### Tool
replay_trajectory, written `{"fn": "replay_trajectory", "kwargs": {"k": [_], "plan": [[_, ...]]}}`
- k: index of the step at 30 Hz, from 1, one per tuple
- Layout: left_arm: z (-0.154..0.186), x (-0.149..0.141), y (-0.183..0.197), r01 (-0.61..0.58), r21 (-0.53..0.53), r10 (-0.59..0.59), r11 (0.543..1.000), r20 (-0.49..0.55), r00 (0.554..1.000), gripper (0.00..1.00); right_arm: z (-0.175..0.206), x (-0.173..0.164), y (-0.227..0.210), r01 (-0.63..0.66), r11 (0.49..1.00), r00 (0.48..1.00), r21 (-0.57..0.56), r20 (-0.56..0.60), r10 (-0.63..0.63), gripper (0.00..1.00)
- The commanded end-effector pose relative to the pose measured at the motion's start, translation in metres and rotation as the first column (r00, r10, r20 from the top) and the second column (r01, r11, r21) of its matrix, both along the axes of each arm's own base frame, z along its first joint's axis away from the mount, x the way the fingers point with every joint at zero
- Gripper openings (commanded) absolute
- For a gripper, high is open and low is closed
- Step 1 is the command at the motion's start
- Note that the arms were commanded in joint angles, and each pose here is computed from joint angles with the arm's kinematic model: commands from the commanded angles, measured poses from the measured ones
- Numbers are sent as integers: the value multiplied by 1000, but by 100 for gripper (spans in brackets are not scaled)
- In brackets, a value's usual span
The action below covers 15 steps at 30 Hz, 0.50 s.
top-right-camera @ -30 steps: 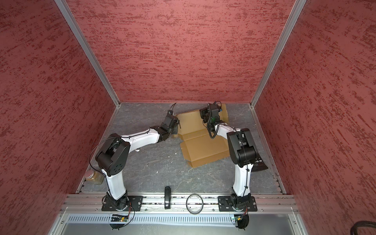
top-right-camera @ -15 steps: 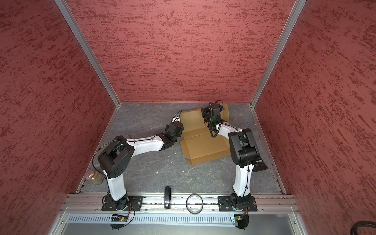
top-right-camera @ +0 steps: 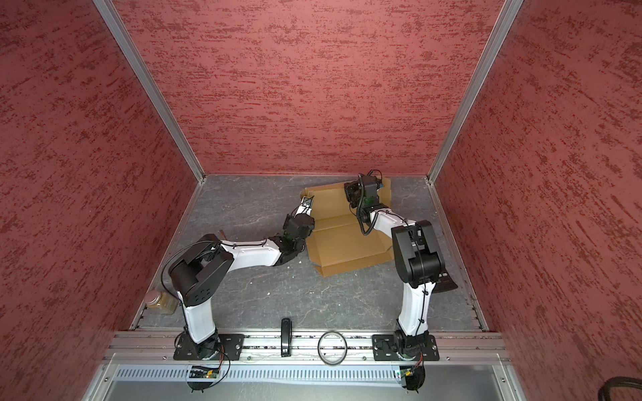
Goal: Assemble paper box
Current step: First fold the bottom flaps of a flat cardboard box at the center of the table.
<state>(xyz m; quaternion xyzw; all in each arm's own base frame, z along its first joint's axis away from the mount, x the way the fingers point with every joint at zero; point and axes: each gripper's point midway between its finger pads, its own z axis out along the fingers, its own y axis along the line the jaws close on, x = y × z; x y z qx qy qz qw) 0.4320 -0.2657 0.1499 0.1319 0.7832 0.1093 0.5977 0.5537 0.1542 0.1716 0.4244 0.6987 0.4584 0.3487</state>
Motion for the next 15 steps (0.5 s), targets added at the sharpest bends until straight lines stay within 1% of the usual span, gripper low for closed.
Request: {"fn": "replay_trajectory", "kwargs": {"k": [1, 5, 11, 15], "plan": [[25, 1, -4, -8, -5, 8, 1000, 103, 995, 3, 28, 2, -4, 7, 1000, 999, 6, 39, -7, 18], [26, -3, -7, 5, 0, -5, 1000, 124, 992, 3, 31, 4, -7, 13, 1000, 999, 5, 41, -14, 19], [26, -5, -7, 13, -9, -11, 1000, 125, 992, 3, 34, 10, -6, 12, 1000, 999, 4, 49, -12, 21], [25, -6, -7, 14, -13, -13, 1000, 119, 993, 3, 35, 14, -6, 10, 1000, 999, 6, 52, -11, 21]]}}
